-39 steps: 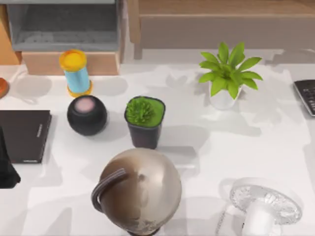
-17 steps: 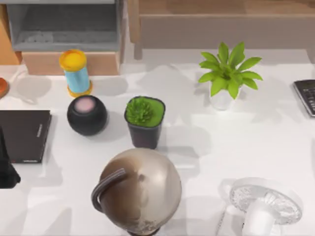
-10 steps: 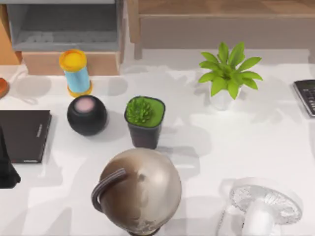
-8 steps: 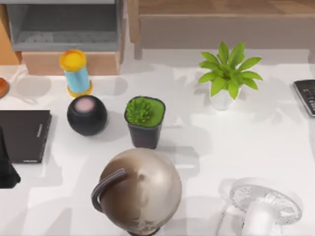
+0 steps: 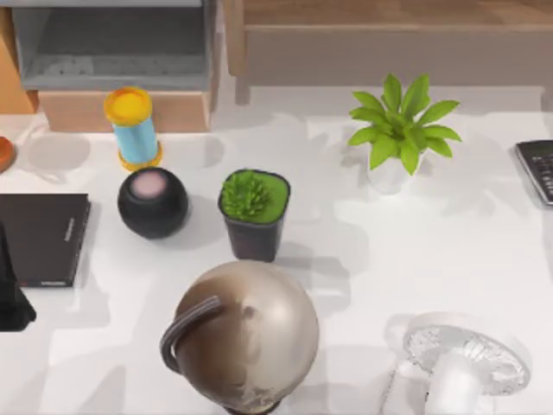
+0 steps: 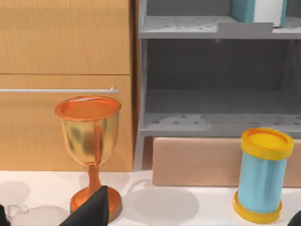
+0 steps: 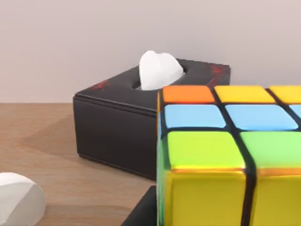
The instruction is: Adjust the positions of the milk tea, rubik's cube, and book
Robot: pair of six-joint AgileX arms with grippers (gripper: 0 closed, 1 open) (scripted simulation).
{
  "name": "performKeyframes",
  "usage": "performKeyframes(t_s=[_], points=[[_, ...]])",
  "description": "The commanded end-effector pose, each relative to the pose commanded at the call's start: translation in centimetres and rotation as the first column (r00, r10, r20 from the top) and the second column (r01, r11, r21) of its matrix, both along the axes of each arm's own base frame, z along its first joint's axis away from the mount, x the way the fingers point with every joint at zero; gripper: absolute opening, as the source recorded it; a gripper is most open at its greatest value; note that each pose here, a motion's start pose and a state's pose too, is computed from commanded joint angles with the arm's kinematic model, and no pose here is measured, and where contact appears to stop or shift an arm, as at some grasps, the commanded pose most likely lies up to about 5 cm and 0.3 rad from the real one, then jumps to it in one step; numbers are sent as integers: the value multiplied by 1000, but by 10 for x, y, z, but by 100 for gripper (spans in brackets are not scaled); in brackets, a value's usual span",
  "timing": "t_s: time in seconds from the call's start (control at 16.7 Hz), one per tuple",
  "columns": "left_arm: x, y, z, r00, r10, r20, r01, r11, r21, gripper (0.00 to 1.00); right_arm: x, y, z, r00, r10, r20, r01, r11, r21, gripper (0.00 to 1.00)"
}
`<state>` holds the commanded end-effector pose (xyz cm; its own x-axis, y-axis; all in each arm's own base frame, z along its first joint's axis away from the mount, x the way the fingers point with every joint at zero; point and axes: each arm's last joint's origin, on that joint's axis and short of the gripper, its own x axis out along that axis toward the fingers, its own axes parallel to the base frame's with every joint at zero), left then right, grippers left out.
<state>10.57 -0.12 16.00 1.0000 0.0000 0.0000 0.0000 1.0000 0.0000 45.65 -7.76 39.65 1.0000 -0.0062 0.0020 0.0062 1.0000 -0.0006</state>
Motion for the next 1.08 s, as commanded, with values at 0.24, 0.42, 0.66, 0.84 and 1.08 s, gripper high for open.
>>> performKeyframes(t_s=[0.24, 0.42, 0.66, 0.84, 1.08], points=[[0, 0, 0, 1000, 0, 0, 0, 1000, 0, 100, 0, 0, 0, 1000, 0, 0, 0, 1000, 0, 60], [0, 0, 0, 1000, 0, 0, 0, 1000, 0, 100, 0, 0, 0, 1000, 0, 0, 0, 1000, 0, 83], [0, 0, 0, 1000, 0, 0, 0, 1000, 0, 100, 0, 0, 0, 1000, 0, 0, 0, 1000, 0, 100], [0, 0, 0, 1000, 0, 0, 0, 1000, 0, 100, 0, 0, 0, 1000, 0, 0, 0, 1000, 0, 100], [0, 0, 0, 1000, 0, 0, 0, 1000, 0, 100, 0, -1, 0, 1000, -1, 1, 1, 1000, 0, 100]])
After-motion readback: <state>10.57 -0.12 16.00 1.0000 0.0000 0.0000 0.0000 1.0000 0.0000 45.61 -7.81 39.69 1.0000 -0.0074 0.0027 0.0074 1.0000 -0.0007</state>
